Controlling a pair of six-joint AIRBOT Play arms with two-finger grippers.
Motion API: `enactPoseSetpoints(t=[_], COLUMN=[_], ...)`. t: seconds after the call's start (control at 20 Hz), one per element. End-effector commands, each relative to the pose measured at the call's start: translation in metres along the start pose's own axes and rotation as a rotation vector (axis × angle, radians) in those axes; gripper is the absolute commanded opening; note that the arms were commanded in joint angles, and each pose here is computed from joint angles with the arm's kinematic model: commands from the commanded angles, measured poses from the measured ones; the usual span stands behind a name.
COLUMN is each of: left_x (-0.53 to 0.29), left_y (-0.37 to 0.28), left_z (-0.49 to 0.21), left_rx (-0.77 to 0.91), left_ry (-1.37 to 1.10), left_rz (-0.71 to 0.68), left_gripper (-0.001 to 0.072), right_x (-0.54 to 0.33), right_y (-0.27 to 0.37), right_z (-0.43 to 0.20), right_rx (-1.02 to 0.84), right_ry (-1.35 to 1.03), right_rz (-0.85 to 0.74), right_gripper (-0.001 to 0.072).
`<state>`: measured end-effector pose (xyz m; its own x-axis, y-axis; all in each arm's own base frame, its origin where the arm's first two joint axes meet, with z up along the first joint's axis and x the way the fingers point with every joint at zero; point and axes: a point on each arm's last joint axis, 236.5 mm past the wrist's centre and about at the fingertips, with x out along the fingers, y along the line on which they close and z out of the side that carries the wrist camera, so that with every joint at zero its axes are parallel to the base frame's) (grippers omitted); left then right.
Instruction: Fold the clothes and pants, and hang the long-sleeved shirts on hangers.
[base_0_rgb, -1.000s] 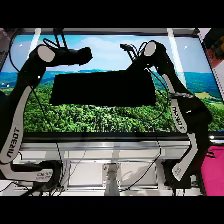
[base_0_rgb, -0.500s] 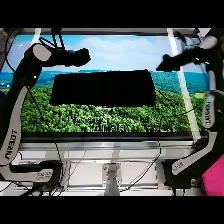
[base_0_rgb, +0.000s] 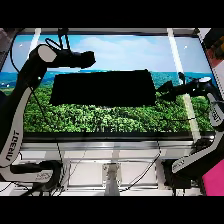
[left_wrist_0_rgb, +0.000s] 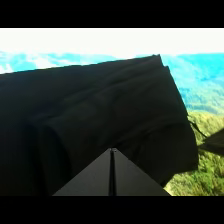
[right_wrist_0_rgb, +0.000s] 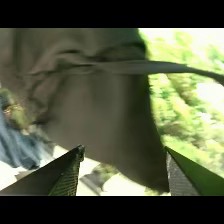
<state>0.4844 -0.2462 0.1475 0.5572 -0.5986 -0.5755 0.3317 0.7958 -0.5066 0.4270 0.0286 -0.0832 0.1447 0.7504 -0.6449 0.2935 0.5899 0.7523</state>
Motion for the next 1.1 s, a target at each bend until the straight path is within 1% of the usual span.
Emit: enactPoseSetpoints(t=[0.0,0.05,0.1,0.15,0.2,0.3,0.4,0.7,0.8,0.95,1.05], left_x=[0.004,0.005,0.007,0.011,0.016,0.035,0.063,0.143,0.16,0.177,0.185], left_y=[-0.01,-0.011,-0.012,-0.012,-0.012,-0.006,-0.002,0.003,-0.007,-0.043,-0.062], left_z=[-0.005,-0.007,-0.008,-0.012,-0.017,-0.032,-0.059,-0.162,-0.187,-0.212,-0.225], left_rx=[0.021,0.023,0.023,0.027,0.025,0.012,0.004,-0.021,-0.023,-0.005,0.025], left_ry=[0.011,0.013,0.019,0.028,0.043,0.092,0.165,0.397,0.434,0.434,0.429], left_rz=[-0.014,-0.016,-0.017,-0.015,-0.016,-0.011,-0.007,0.007,0.004,-0.045,-0.064], left_gripper=[0.0019,0.0019,0.0019,0.0015,0.0007,0.0007,0.0007,0.0006,0.0007,0.0006,0.0007], right_x=[0.03,0.039,0.047,0.054,0.059,0.055,0.033,-0.087,-0.126,-0.174,-0.203], right_y=[-0.01,-0.005,0.0,0.006,0.01,0.019,0.026,0.034,0.039,0.047,0.059], right_z=[-0.004,-0.003,-0.003,-0.005,-0.009,-0.015,-0.012,-0.02,-0.031,-0.051,-0.061], right_rx=[-0.026,-0.047,-0.066,-0.083,-0.087,-0.087,-0.106,-0.113,-0.126,-0.137,-0.201], right_ry=[0.007,0.0,-0.001,0.007,0.02,0.035,-0.001,-0.147,-0.195,-0.271,-0.314], right_rz=[-0.083,-0.095,-0.103,-0.108,-0.109,-0.098,-0.108,-0.112,-0.107,-0.111,-0.131], right_gripper=[0.0571,0.0561,0.0478,0.0235,0.0014,0.0012,0.0012,0.0012,0.0012,0.0012,0.0011])
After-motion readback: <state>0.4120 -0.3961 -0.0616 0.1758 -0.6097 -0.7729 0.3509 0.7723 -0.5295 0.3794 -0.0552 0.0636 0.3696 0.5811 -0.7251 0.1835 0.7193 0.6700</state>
